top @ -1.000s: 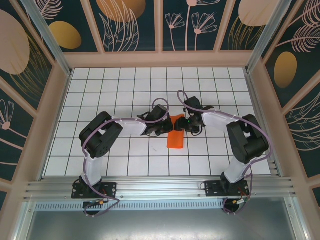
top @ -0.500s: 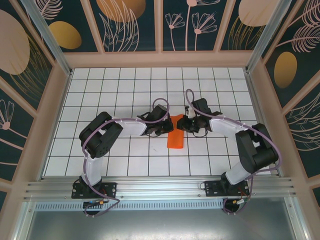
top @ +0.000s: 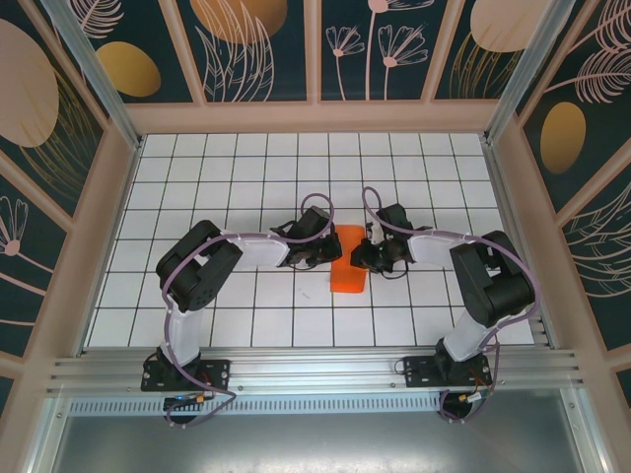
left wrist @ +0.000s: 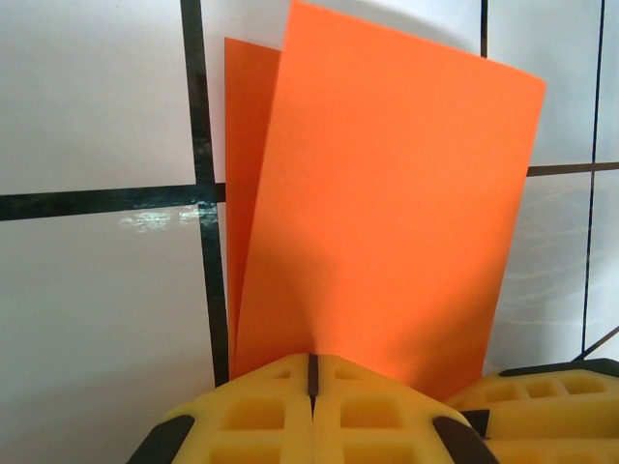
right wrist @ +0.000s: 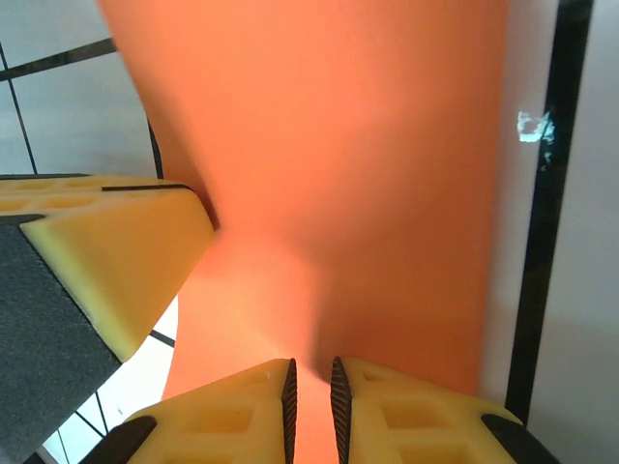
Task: Fold a paper plane with a square sheet of paper (pick it up from the middle)
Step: Fold the square sheet of paper in half at the center of the table.
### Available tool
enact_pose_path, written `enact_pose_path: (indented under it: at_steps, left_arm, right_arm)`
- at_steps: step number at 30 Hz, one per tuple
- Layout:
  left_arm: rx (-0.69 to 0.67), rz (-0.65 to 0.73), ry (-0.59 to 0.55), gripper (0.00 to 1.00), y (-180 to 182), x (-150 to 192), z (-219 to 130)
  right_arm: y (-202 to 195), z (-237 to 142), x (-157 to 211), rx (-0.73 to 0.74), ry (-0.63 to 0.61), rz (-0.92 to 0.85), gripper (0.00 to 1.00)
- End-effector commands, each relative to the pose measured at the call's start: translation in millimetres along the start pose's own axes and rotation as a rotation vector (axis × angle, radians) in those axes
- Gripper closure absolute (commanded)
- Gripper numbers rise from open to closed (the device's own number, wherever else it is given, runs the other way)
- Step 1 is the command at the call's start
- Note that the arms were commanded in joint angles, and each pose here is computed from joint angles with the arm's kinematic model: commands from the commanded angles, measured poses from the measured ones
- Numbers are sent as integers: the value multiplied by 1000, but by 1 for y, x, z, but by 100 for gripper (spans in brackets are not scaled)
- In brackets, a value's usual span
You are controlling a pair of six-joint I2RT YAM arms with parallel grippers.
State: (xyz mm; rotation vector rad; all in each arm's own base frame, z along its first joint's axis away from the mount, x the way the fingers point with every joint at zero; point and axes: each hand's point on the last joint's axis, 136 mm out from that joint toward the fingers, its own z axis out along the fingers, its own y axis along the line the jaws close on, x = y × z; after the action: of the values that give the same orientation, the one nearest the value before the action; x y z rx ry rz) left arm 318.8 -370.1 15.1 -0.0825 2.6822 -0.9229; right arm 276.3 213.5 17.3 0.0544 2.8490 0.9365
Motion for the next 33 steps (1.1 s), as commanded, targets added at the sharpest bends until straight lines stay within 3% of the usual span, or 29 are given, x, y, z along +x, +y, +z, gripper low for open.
enact_pose_path:
  at_steps: [1, 6, 13, 19, 26, 33]
  left_arm:
    - [-101, -7, 64, 93, 33, 23, 11]
    - [-95, -3, 69, 93, 31, 25, 11]
    - [-93, 0, 71, 94, 30, 26, 12]
    - [-90, -2, 70, 94, 30, 25, 12]
    - [-91, 0, 75, 94, 30, 27, 13]
    - [-86, 2, 77, 94, 29, 27, 13]
  right_arm:
    - [-26, 8, 8, 80, 16, 15, 78]
    - [-17, 2, 5, 57, 10, 5, 76]
    - [29, -25, 8, -130, -20, -58, 76]
    - [9, -11, 33, -104, 45, -12, 77]
    - [-28, -1, 48, 37, 78, 30, 77]
    - [13, -24, 43, -81, 46, -52, 76]
